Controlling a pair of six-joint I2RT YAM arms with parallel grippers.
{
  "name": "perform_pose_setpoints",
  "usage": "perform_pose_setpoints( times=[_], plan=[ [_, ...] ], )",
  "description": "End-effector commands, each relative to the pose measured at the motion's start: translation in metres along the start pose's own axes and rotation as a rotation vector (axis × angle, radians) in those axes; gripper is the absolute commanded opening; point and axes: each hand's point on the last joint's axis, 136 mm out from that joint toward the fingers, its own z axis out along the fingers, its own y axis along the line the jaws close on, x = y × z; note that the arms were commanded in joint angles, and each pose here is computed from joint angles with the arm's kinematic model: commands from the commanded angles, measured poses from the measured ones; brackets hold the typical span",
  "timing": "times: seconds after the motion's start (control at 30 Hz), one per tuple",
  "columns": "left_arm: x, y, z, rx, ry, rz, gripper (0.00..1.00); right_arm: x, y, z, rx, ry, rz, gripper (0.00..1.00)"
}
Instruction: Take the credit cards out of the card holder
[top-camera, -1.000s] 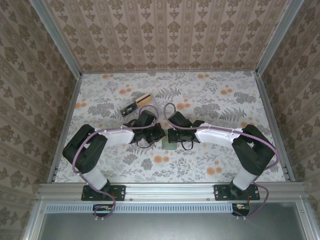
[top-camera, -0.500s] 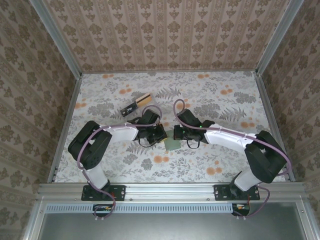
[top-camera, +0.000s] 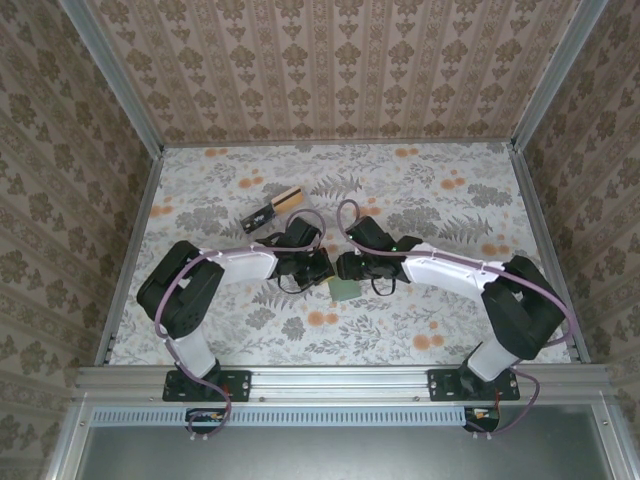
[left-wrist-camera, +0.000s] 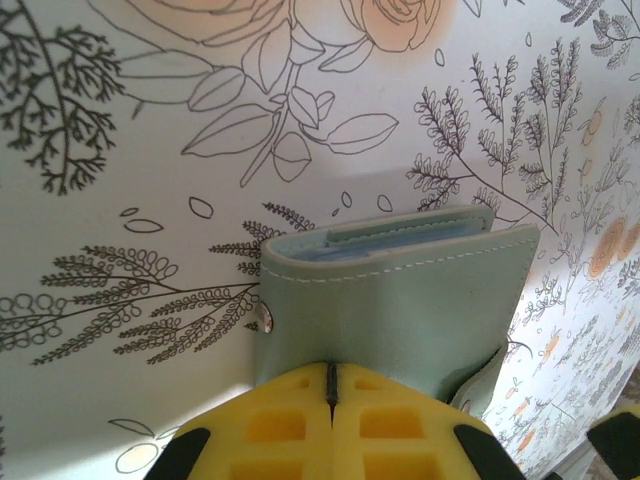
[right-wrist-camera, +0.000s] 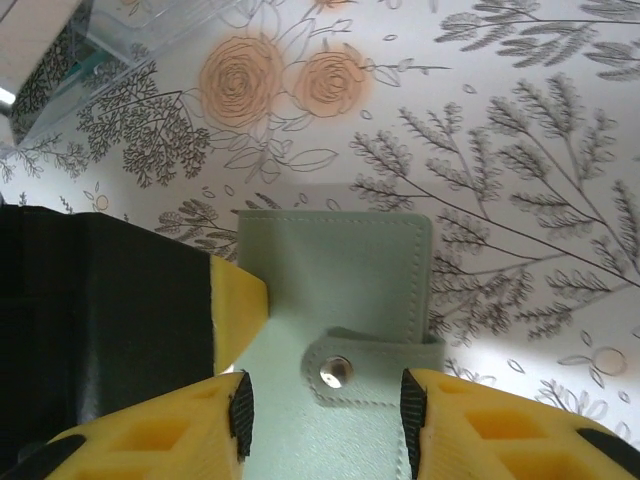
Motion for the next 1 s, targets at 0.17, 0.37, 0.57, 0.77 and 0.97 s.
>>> perform_pose_setpoints(
  times=[0.17, 0.37, 0.57, 0.77, 0.97],
  plan=[
    [-0.008, 0.004, -0.016, -0.036, -0.045, 0.036, 0.00, 0.014, 0.002, 0.016, 0.083, 0.093, -0.161, 0.44],
    [-0.006, 0.009, -0.009, -0.032, -0.030, 0.016, 0.00, 0.026, -0.005, 0.028, 0.137, 0.138, -0.216, 0.47],
    [-0.006, 0.011, -0.008, -0.034, -0.029, 0.016, 0.00, 0.029, -0.016, 0.030, 0.209, 0.143, -0.254, 0.44],
    [-0.007, 0.006, -0.010, -0.019, -0.028, 0.024, 0.00, 0.034, -0.018, 0.035, 0.212, 0.160, -0.245, 0.17],
    [-0.004, -0.020, -0.016, 0.034, -0.028, 0.079, 0.00, 0.034, -0.011, 0.032, 0.174, 0.154, -0.225, 0.00]
  ],
)
